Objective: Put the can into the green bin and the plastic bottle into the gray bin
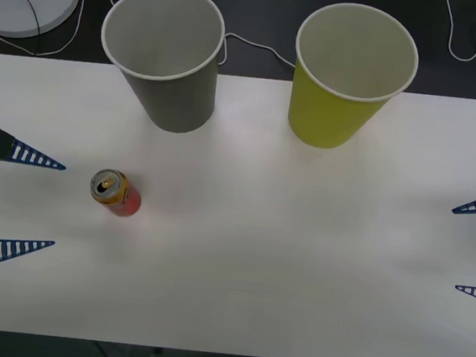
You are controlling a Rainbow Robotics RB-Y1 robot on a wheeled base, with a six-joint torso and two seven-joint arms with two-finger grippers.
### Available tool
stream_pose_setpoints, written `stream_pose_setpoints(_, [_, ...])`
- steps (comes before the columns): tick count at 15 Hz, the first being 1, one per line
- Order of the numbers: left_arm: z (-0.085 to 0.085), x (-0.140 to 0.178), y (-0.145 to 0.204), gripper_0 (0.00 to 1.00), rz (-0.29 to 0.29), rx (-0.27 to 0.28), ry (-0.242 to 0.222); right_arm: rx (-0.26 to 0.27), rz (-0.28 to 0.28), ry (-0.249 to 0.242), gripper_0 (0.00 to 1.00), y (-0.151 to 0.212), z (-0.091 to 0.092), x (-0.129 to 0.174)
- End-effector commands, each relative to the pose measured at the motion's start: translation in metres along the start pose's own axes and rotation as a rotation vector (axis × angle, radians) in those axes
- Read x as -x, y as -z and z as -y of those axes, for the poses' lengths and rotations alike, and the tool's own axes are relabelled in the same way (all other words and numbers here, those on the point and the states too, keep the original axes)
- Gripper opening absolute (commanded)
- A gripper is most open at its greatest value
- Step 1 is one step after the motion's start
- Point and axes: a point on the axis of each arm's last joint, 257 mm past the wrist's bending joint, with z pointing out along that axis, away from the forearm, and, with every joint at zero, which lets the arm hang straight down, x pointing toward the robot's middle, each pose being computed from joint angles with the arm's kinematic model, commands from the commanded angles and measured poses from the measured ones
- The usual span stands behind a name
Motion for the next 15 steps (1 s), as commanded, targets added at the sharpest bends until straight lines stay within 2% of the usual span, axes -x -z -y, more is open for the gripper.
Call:
stream_pose_setpoints(1, [0.000, 0.000, 0.000, 1.00, 0.000, 0.000, 0.000, 0.000, 0.000, 0.000, 1.00, 0.000, 0.000, 0.000])
stream_pose_setpoints(3, [-0.001, 0.001, -0.001, 1.00, 0.001, 0.001, -0.003, 0.000, 0.000, 0.000, 1.00, 0.000, 0.000, 0.000])
stream_pose_setpoints(5, [-0.005, 0.003, 0.001, 1.00, -0.014, 0.005, -0.032, 0.000, 0.000, 0.000, 1.00, 0.000, 0.000, 0.000])
stream_pose_setpoints(8, [-0.007, 0.003, 0.002, 1.00, -0.007, 0.011, -0.012, 0.000, 0.000, 0.000, 1.00, 0.000, 0.000, 0.000])
stream_pose_setpoints(15, [-0.023, -0.015, 0.010, 1.00, 0.070, 0.107, 0.172, 0.000, 0.000, 0.000, 1.00, 0.000, 0.000, 0.000])
